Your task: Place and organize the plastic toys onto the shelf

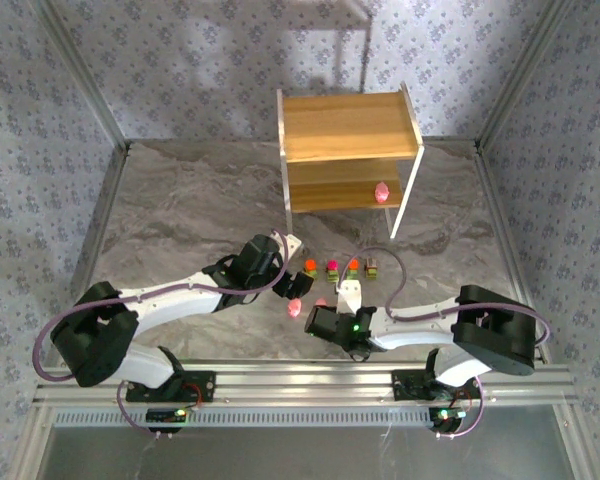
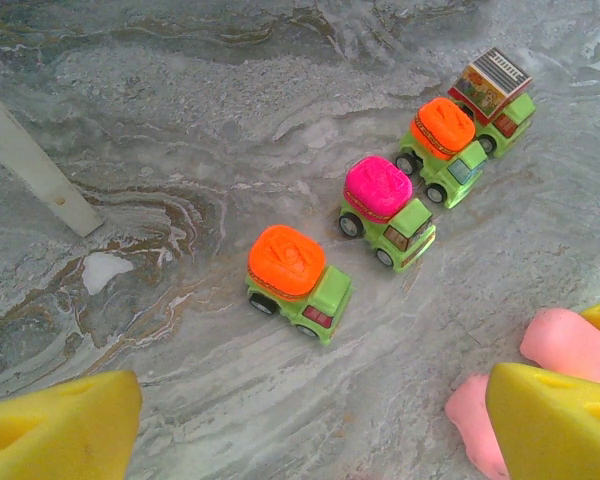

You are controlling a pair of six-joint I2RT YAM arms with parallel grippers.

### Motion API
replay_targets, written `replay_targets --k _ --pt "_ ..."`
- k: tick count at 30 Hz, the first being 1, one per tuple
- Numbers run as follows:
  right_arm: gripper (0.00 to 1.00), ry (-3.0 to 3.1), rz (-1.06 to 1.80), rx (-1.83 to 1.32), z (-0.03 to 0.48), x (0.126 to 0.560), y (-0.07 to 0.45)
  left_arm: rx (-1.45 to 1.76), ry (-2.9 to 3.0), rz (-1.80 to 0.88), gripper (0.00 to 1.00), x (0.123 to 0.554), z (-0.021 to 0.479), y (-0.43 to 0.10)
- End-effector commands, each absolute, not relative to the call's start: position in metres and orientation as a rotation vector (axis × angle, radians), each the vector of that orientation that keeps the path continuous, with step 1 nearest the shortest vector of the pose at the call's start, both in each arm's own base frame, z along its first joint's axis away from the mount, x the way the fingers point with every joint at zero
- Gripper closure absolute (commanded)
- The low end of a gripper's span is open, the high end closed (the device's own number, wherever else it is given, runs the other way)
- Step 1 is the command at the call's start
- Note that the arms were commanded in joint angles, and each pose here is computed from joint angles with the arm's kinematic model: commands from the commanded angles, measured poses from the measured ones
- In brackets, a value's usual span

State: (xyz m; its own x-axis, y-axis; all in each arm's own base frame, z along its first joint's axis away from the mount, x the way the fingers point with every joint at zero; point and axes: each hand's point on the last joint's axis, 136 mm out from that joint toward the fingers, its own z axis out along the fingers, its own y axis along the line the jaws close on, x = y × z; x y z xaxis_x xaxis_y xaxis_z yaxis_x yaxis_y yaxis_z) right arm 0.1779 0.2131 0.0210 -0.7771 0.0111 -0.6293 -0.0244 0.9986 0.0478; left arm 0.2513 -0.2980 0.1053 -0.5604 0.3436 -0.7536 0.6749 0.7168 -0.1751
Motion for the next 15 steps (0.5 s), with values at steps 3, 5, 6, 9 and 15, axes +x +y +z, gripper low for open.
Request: replay_targets --k 3,5,6,9,15 --pt "0.58 2.443 0.025 0.008 0.0230 0.1820 0.2072 0.786 2.184 -0.600 0.11 0.2517 0.1118 -0.3041" --pt "0.59 2.446 0.022 0.008 0.0223 0.1814 0.2063 0.784 2.186 -0.601 0.11 0.2517 0.1117 -0.3042" --pt "0.60 2.444 0.023 0.008 0.0229 0.1815 0.2064 0.789 2.186 -0.602 0.11 0.2511 0.1112 -0.3046" --pt "0.63 2.443 0.025 0.009 0.0229 0.1813 0.2059 0.788 2.187 -0.601 0.11 0.2515 0.1108 -0.3047" --pt "0.65 2.441 0.025 0.010 0.0245 0.1818 0.2061 0.789 2.187 -0.600 0.11 0.2515 0.1106 -0.3047"
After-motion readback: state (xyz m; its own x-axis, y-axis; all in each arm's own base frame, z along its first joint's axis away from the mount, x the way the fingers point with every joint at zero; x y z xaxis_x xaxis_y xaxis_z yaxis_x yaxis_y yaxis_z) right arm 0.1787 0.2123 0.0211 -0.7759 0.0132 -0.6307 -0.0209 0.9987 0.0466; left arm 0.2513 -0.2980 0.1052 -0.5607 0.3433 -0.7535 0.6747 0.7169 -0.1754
